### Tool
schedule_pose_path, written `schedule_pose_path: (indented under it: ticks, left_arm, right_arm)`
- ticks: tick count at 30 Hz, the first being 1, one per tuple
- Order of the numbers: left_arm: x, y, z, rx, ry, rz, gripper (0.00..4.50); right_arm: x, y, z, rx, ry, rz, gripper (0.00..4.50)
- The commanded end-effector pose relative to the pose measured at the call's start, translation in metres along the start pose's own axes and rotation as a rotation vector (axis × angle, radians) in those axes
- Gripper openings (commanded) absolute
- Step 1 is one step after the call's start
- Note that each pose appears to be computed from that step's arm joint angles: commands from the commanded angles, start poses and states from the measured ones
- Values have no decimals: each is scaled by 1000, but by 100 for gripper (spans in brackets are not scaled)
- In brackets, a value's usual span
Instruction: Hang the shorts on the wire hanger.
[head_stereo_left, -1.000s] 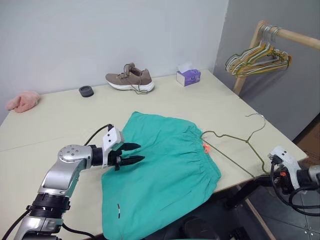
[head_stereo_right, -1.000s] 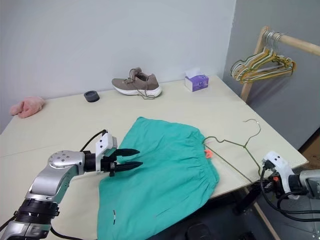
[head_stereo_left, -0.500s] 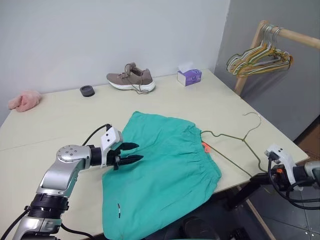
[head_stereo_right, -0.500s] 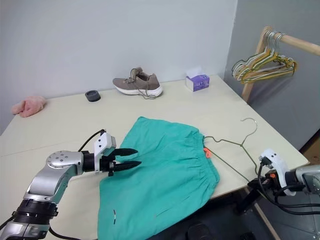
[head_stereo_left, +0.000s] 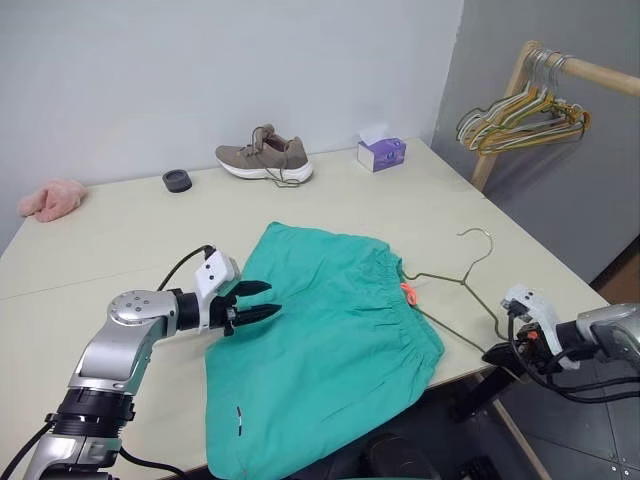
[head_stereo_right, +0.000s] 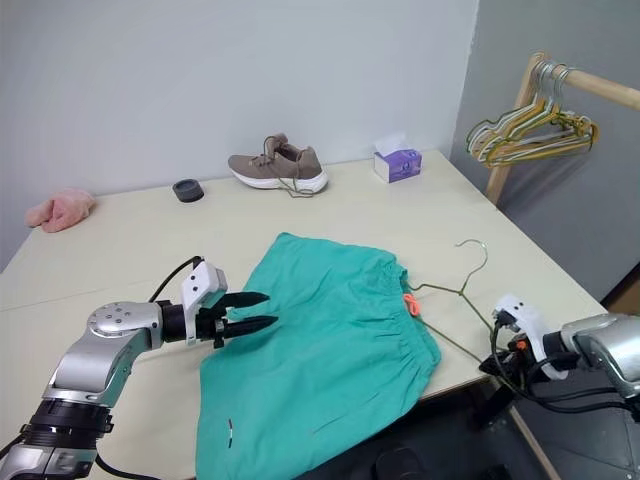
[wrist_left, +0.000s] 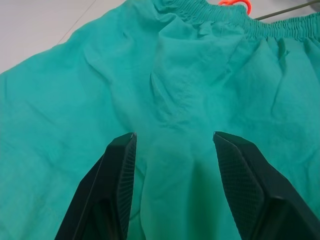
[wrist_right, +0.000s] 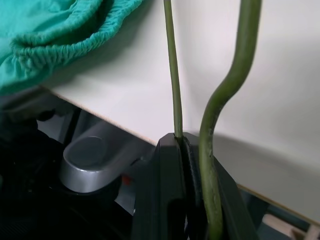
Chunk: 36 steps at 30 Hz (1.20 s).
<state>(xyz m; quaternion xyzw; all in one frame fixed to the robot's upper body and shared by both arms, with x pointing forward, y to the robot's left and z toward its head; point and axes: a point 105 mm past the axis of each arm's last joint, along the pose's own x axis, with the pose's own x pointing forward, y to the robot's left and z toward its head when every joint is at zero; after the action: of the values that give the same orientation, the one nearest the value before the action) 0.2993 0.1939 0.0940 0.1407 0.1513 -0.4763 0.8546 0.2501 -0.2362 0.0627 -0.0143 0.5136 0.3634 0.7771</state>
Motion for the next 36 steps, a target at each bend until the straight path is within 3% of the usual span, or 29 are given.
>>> schedule_pose_path:
  ticks: [1, 6, 10, 16, 19, 24, 29, 36]
  left_arm:
    - [-8, 7, 8, 46, -16, 44, 258]
    - [-9, 8, 8, 46, -23, 65, 258]
    - [-10, 13, 9, 35, -41, 107, 258]
    - [-16, 42, 22, -3, -111, 256, 258]
    - [-21, 57, 37, 2, -162, 308, 313]
    - [-23, 61, 63, 112, -194, 285, 447]
    - [-13, 41, 76, 232, -160, 125, 447]
    - [3, 14, 66, 328, -68, -67, 447]
  right_arm:
    - [-1, 0, 18, 55, -48, -5, 0]
    - [9, -1, 48, 146, -139, -24, 0]
    - [5, 8, 79, 91, -230, -21, 0]
    - [-4, 41, 111, -326, -272, -81, 0]
    - [-1, 53, 117, -560, -261, -148, 0]
    - [7, 64, 116, -826, -227, -208, 0]
    - [12, 67, 114, -1005, -193, -239, 0]
    - [14, 77, 118, -1135, -198, -241, 0]
